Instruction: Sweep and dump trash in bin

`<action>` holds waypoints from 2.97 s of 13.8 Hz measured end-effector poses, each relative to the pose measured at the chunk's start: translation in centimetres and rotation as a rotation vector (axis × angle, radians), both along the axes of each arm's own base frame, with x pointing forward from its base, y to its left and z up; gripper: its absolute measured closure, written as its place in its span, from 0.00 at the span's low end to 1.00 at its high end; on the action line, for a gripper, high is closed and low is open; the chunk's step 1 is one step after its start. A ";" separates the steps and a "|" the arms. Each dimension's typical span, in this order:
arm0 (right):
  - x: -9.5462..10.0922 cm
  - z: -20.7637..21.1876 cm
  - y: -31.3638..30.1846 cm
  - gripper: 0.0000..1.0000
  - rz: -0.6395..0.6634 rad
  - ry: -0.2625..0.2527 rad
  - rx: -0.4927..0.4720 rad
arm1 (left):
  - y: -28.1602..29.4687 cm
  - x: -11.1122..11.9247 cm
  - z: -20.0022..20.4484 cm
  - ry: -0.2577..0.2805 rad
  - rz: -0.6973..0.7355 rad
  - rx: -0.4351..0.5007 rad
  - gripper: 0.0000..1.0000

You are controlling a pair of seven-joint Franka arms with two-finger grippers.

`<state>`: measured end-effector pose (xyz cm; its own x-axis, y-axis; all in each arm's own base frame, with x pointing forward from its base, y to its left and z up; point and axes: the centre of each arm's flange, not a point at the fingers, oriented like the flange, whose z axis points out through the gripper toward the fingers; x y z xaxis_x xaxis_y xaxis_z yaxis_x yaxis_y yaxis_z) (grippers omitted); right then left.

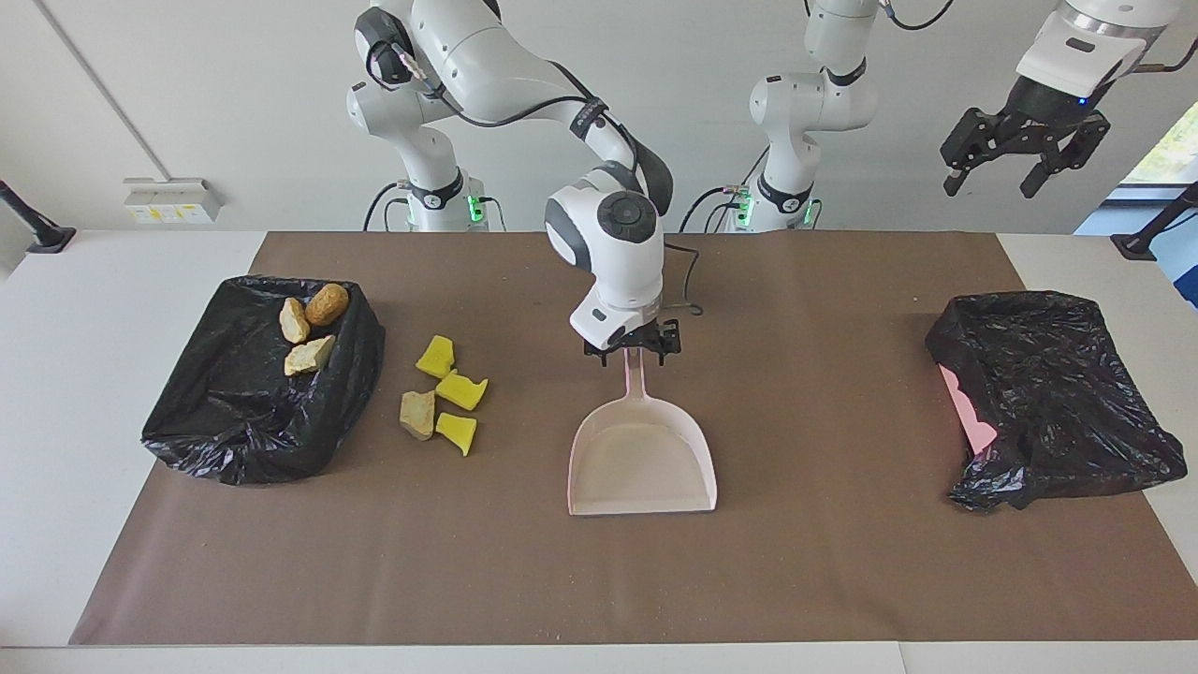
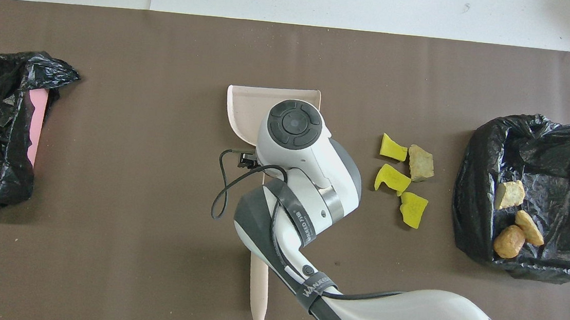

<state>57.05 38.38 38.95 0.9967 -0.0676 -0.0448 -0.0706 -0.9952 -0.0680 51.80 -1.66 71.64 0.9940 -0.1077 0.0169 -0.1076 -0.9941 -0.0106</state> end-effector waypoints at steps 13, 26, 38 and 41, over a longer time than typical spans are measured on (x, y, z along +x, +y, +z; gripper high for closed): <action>-6.8 16.7 -9.3 0.00 0.040 0.101 -0.117 | 0.0 0.0 0.0 0.003 0.000 0.000 0.00; -26.4 3.9 0.2 0.00 0.147 0.117 -0.039 | 0.0 0.0 0.0 0.004 0.000 0.000 0.00; -34.9 -6.7 3.9 0.07 0.234 0.164 -0.118 | -0.6 -0.1 0.0 0.004 -0.011 0.000 0.00; -35.5 -6.8 3.6 0.32 0.245 0.183 -0.142 | -0.7 -0.1 0.0 0.005 -0.013 0.000 0.00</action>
